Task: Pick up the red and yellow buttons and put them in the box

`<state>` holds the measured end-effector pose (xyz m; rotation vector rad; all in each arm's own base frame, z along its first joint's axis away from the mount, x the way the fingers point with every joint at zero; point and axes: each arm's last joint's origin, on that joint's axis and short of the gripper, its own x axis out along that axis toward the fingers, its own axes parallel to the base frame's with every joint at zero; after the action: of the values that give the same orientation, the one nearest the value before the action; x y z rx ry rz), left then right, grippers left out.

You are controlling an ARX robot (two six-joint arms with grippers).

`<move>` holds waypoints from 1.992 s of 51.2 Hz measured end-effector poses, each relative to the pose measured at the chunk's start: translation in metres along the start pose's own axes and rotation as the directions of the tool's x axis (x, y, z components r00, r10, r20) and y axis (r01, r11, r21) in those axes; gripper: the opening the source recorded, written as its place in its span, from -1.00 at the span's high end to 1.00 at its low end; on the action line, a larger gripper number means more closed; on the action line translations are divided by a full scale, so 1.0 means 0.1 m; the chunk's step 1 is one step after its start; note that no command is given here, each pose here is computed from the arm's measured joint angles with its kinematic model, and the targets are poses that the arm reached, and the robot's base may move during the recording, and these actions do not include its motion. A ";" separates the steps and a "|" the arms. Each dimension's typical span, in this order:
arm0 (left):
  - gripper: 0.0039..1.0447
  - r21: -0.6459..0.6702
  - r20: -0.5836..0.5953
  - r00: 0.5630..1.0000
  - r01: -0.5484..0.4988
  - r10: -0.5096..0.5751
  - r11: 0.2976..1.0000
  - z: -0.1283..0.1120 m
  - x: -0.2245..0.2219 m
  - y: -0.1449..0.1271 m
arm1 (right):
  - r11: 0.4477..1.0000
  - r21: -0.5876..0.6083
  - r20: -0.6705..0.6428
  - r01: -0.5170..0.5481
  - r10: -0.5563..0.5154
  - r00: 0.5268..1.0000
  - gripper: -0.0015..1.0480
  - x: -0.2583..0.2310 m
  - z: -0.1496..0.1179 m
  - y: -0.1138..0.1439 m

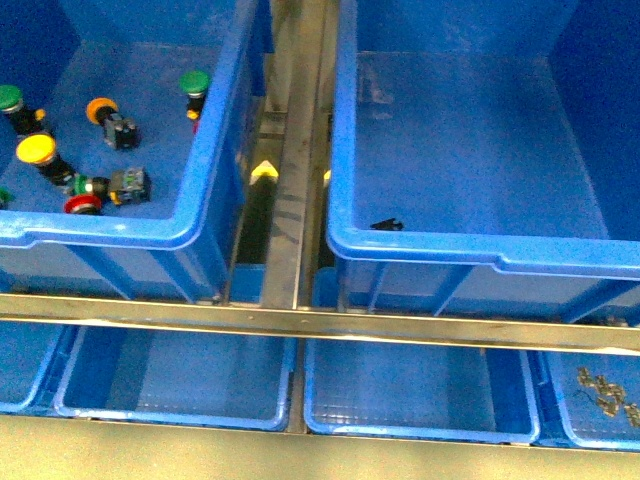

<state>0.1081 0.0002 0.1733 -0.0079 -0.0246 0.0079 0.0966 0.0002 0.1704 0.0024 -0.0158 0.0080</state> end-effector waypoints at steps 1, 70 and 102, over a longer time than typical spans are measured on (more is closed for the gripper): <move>-0.85 0.000 0.000 1.000 0.000 0.000 1.000 0.00 0.00 0.00 | 1.000 0.000 0.000 0.000 0.000 1.000 -0.87 0.00 0.00 0.00; -0.85 -0.192 -0.747 0.661 -0.314 0.069 0.930 -0.92 3.38 0.47 | 1.000 0.000 0.000 0.008 -0.008 1.000 -0.87 0.00 0.00 0.00; -0.59 -0.200 -0.766 0.642 -0.303 0.044 0.932 -1.09 3.54 0.52 | 1.000 0.000 0.000 0.008 -0.008 1.000 -0.87 0.00 0.00 0.00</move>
<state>0.4647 0.0539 0.0730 -0.3385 0.8306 0.2009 0.0966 0.0000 0.1704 0.0029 -0.0158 0.0000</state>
